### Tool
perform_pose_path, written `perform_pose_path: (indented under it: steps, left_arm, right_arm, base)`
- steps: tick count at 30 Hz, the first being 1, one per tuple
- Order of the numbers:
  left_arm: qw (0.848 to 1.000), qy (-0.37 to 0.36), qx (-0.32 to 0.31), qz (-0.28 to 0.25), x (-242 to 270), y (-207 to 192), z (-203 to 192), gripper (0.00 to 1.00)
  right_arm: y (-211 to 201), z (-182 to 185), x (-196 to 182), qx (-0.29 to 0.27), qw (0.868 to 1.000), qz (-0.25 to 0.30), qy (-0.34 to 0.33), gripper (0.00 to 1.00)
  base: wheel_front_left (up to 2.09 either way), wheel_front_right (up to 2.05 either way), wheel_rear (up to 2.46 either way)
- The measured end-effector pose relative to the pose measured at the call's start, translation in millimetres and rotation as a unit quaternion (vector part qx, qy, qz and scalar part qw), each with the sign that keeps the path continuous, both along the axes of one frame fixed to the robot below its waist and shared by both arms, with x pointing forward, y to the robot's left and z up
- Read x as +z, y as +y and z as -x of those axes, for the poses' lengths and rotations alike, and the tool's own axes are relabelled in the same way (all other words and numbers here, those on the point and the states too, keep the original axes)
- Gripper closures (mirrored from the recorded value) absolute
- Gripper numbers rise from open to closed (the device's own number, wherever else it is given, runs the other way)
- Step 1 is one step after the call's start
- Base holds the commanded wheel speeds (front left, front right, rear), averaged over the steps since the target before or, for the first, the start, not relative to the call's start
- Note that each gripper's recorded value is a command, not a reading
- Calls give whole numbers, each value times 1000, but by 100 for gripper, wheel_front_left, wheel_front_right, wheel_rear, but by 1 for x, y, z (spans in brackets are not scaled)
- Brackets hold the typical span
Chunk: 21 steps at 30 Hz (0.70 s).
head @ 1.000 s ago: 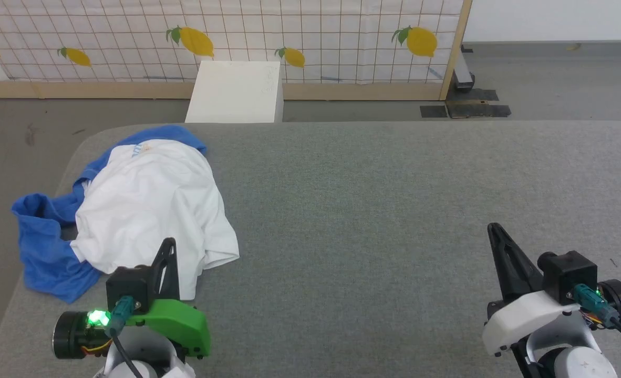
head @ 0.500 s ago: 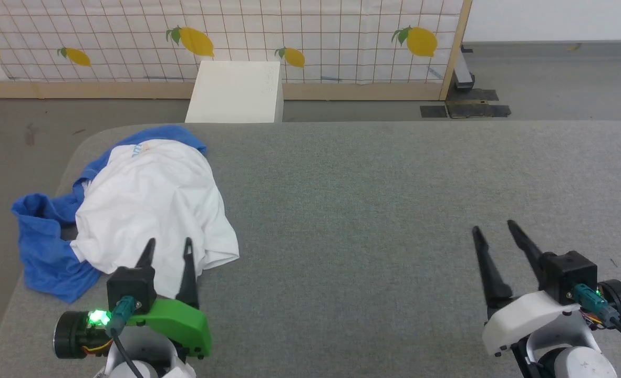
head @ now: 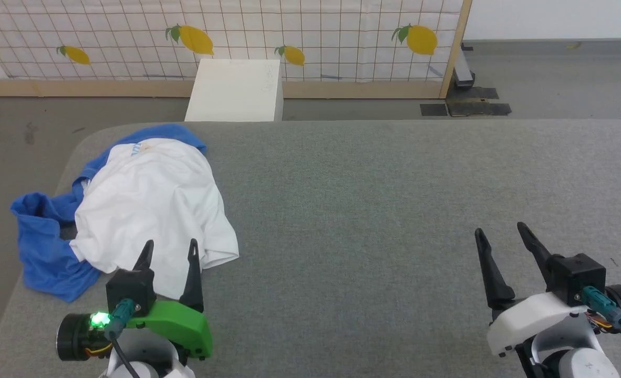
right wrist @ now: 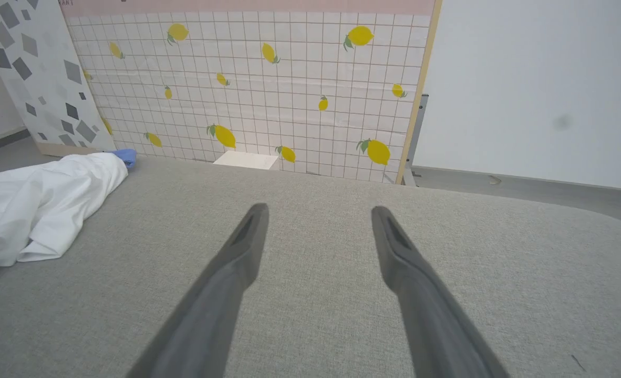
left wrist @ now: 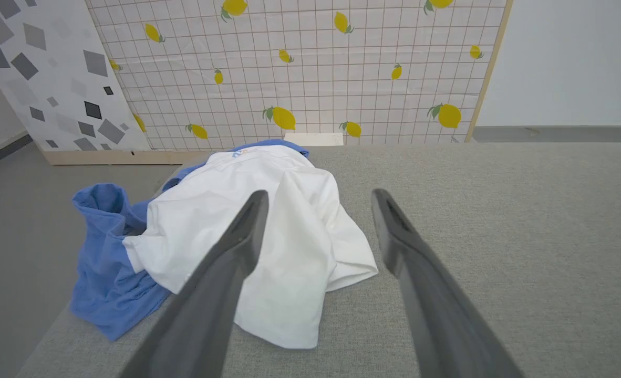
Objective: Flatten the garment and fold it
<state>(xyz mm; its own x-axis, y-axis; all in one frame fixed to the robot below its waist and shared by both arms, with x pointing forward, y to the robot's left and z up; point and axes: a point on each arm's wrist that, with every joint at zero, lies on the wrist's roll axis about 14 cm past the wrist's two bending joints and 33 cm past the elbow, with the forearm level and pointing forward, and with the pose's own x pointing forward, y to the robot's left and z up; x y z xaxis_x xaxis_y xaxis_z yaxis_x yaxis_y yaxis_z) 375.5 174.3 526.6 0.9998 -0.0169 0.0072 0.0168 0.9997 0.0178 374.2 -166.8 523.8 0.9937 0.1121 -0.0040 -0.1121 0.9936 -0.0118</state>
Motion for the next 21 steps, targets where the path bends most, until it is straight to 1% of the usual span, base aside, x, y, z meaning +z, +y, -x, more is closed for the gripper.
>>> perform_pose_path:
  steps: [12,21]
  left_arm:
    - [1000,-1,9,9,-4,6,1,0]
    - [999,-6,43,20,-5,27,8,0]
  right_arm:
    - [-2,-4,-4,-3,1000,-10,-1,0]
    - [10,-12,-7,15,1000,-12,-2,0]
  base:
    - [0,0,0]
    - [0,0,0]
